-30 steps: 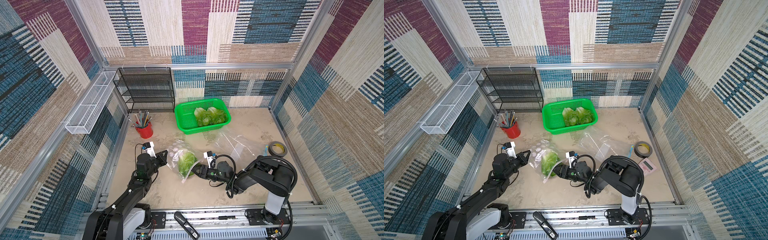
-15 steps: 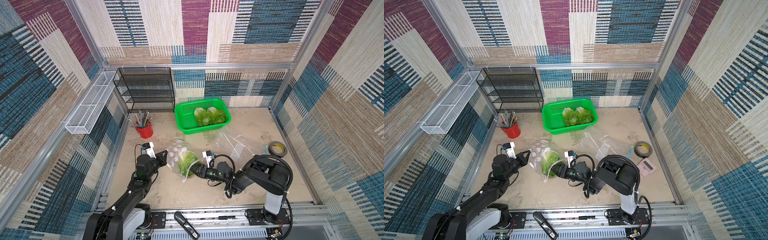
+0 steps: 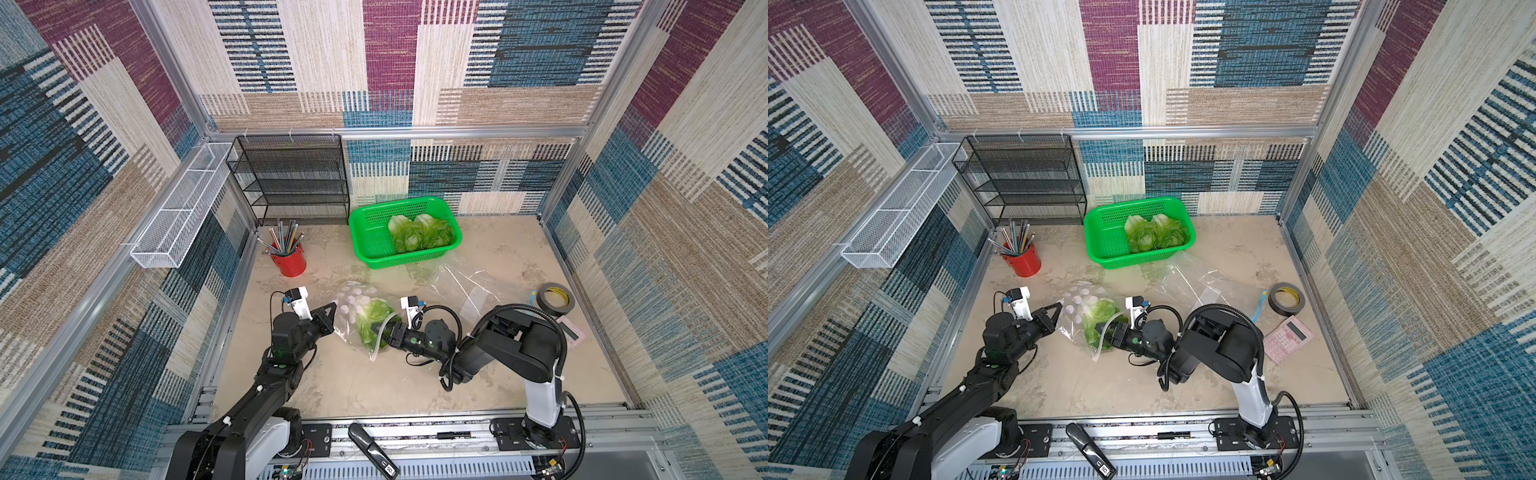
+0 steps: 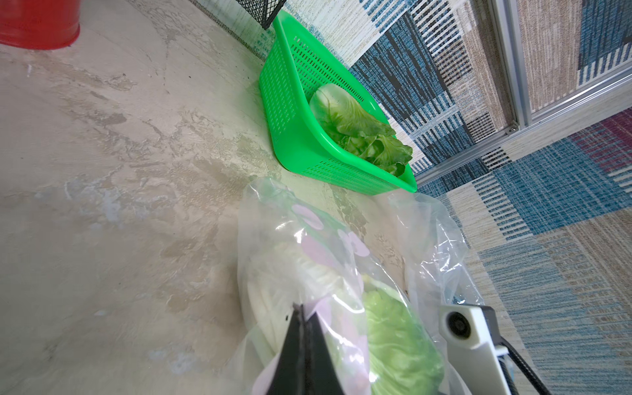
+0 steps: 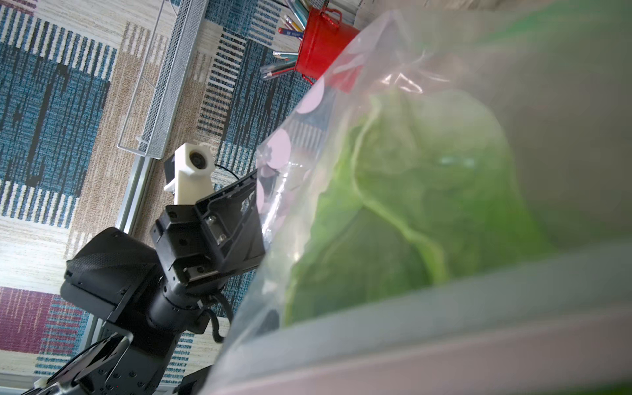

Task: Open the zip-top bag and take out the chinese cabbages
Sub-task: Pick up the Chinese cabbage from the zipper food storage bag.

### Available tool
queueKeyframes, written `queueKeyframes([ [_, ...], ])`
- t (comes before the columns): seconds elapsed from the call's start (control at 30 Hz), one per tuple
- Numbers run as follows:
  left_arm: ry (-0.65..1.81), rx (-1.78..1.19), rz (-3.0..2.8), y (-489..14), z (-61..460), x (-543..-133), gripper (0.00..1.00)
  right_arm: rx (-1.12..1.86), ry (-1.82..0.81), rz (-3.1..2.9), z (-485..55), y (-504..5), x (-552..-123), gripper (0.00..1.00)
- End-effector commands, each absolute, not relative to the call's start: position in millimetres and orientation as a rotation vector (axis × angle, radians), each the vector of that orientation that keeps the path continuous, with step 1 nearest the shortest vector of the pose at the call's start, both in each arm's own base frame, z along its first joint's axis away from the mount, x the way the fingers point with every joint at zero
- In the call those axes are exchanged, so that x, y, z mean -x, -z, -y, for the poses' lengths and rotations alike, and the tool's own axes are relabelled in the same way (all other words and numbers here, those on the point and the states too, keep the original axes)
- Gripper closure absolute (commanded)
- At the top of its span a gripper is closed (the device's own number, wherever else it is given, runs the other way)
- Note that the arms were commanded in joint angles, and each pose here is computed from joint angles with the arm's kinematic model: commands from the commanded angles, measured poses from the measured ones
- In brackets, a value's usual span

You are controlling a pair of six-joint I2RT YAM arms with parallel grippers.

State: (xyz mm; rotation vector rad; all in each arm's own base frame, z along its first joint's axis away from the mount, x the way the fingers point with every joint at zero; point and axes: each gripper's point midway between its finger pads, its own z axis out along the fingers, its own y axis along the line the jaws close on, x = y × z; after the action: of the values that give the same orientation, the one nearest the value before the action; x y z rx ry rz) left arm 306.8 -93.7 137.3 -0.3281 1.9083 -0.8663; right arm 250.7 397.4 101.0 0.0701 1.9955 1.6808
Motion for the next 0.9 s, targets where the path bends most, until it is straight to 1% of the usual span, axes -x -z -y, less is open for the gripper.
queueKeyframes([
  [0.0, 0.880, 0.308, -1.865, -148, 95, -307, 1.00, -0.060, -1.683, -1.939, -398, -111, -256, 0.74],
  [0.17, 0.808, 0.311, -1.856, -146, 86, -306, 1.00, -0.060, -1.650, -1.954, -388, -115, -254, 0.92],
  [0.3, 0.710, 0.306, -1.854, -143, 75, -307, 1.00, -0.020, -1.647, -1.972, -379, -122, -247, 1.00],
  [0.63, 0.538, 0.317, -1.850, -140, 55, -318, 1.00, 0.083, -1.632, -2.094, -359, -127, -225, 1.00],
  [0.73, 0.477, 0.327, -1.865, -137, 49, -322, 1.00, 0.131, -1.615, -2.110, -352, -135, -217, 1.00],
  [0.87, 0.404, 0.352, -1.899, -128, 40, -326, 1.00, 0.148, -1.528, -2.102, -332, -152, -212, 1.00],
])
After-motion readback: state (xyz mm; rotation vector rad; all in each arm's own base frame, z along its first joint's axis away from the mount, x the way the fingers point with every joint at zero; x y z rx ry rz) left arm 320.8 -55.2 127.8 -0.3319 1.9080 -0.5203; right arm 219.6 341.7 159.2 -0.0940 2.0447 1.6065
